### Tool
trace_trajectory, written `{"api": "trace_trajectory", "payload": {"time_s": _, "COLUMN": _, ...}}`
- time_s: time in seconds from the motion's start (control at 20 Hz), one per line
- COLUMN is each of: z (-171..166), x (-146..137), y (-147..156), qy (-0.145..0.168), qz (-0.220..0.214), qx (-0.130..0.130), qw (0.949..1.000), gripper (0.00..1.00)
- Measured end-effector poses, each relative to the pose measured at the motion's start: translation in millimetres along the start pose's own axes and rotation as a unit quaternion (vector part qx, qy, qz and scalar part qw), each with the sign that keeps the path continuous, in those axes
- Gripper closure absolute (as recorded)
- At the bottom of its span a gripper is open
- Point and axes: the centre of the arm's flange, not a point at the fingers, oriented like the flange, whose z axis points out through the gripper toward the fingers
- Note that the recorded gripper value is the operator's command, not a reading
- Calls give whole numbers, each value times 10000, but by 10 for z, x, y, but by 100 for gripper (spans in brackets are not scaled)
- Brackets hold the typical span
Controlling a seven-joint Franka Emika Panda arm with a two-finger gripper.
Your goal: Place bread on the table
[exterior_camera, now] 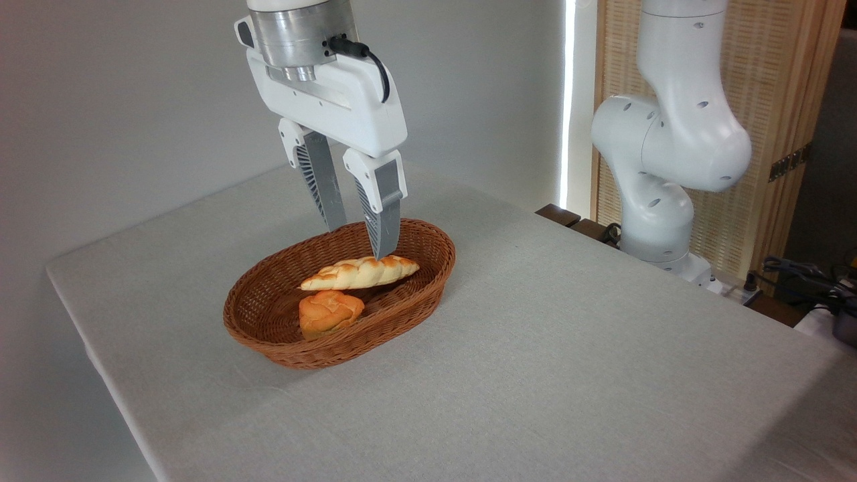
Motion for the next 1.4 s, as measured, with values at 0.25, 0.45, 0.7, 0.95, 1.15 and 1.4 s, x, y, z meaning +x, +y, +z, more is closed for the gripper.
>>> {"api": "trace_trajectory", "payload": {"time_s": 0.25, "z": 105, "x": -106, "y": 264, "qy": -22, "qz": 103, "qx": -162, "qw": 9998, "gripper": 0}}
{"api": "trace_trajectory", "payload": {"time_s": 0.45, "z": 289, "x": -19, "y": 625, "qy": 139, "qz": 385, "qx": -28, "qw": 9992, "gripper": 0}}
{"api": "trace_trajectory", "payload": {"time_s": 0.7, "z": 789, "x": 242, "y": 1211, "qy": 312, "qz": 933, "qx": 212, "qw": 9949, "gripper": 0}}
{"api": "trace_trajectory", "payload": {"time_s": 0.95, "z": 1278, "x": 362, "y": 1518, "qy": 337, "qz": 1243, "qx": 336, "qw": 9911, "gripper": 0}}
{"api": "trace_trajectory", "payload": {"time_s": 1.15, "z": 1465, "x": 390, "y": 1634, "qy": 312, "qz": 1386, "qx": 388, "qw": 9891, "gripper": 0}}
{"api": "trace_trajectory", "payload": {"time_s": 1.4, "z": 1616, "x": 394, "y": 1698, "qy": 146, "qz": 1574, "qx": 521, "qw": 9861, "gripper": 17}}
